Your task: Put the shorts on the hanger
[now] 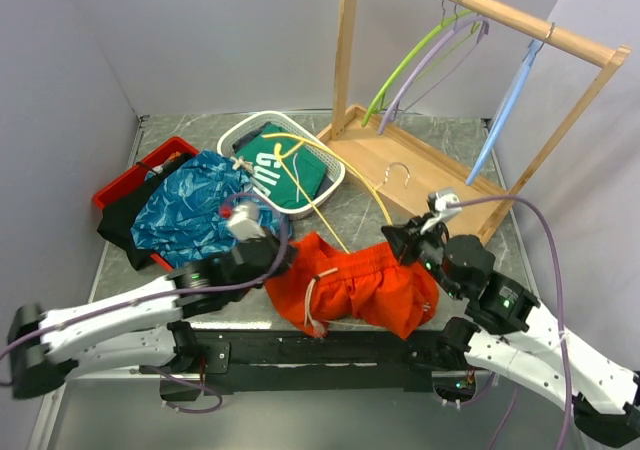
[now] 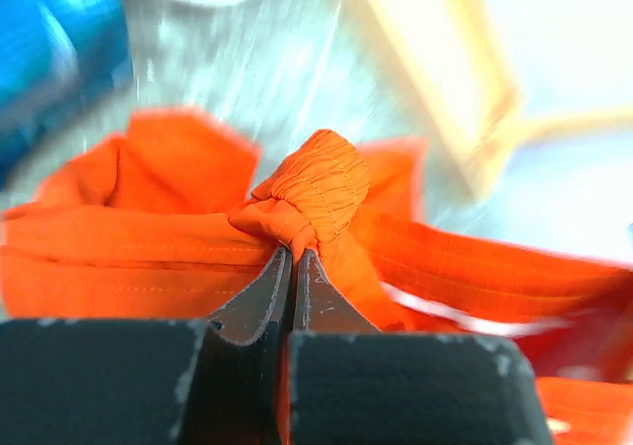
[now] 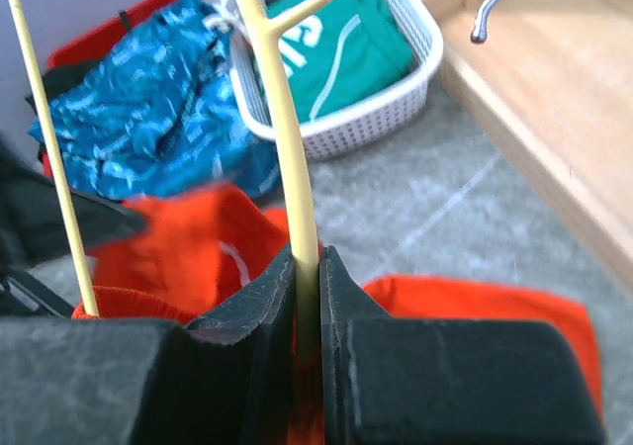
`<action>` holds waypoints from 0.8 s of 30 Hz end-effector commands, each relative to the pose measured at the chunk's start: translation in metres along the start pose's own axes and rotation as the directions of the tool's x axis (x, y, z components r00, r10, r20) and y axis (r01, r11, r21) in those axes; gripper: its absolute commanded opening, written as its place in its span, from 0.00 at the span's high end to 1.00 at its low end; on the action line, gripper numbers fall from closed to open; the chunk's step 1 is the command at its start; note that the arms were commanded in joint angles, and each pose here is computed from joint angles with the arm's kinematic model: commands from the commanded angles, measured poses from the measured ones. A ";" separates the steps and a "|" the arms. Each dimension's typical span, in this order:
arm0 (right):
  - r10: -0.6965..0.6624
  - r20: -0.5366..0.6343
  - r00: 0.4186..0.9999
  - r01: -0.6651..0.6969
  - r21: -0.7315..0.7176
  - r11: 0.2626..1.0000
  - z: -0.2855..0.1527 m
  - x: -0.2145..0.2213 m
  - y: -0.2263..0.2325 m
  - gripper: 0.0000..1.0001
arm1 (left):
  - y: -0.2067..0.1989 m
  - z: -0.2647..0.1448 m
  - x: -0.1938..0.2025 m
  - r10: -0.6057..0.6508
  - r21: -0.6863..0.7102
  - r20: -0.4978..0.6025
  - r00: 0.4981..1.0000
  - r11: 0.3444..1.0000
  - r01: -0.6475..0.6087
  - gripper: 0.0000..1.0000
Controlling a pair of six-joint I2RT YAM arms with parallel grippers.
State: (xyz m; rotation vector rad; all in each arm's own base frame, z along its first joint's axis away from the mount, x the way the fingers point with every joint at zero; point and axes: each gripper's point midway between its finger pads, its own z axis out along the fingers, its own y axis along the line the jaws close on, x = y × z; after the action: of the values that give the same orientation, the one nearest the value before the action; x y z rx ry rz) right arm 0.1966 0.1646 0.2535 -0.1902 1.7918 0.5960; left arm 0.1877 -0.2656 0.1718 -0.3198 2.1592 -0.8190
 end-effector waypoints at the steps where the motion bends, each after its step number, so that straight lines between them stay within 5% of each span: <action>1: 0.031 0.218 0.975 -0.011 -0.093 0.996 0.000 -0.097 0.039 1.00 | 0.014 -0.028 -0.069 -0.188 -0.022 0.284 0.940 0.979 0.202 0.99; 6: -0.054 0.207 0.977 0.062 -0.033 0.998 0.024 -0.120 0.054 1.00 | 0.031 -0.063 -0.121 -0.285 -0.014 0.470 0.836 0.944 0.330 0.99; 14: -0.119 0.154 0.981 0.118 0.017 0.993 0.051 -0.072 0.060 1.00 | 0.113 -0.068 -0.074 -0.395 -0.066 0.427 0.813 0.883 0.464 0.99; 24: -0.088 0.110 0.990 0.075 0.118 0.990 0.081 0.000 0.071 1.00 | 0.148 -0.055 -0.040 -0.457 -0.104 0.394 0.798 0.840 0.532 0.99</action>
State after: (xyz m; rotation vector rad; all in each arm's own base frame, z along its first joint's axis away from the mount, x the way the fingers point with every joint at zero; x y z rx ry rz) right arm 0.2248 0.2544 0.2310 -0.3826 1.7908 0.3920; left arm 0.1792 -0.1108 0.1334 -1.0282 1.8373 -0.7414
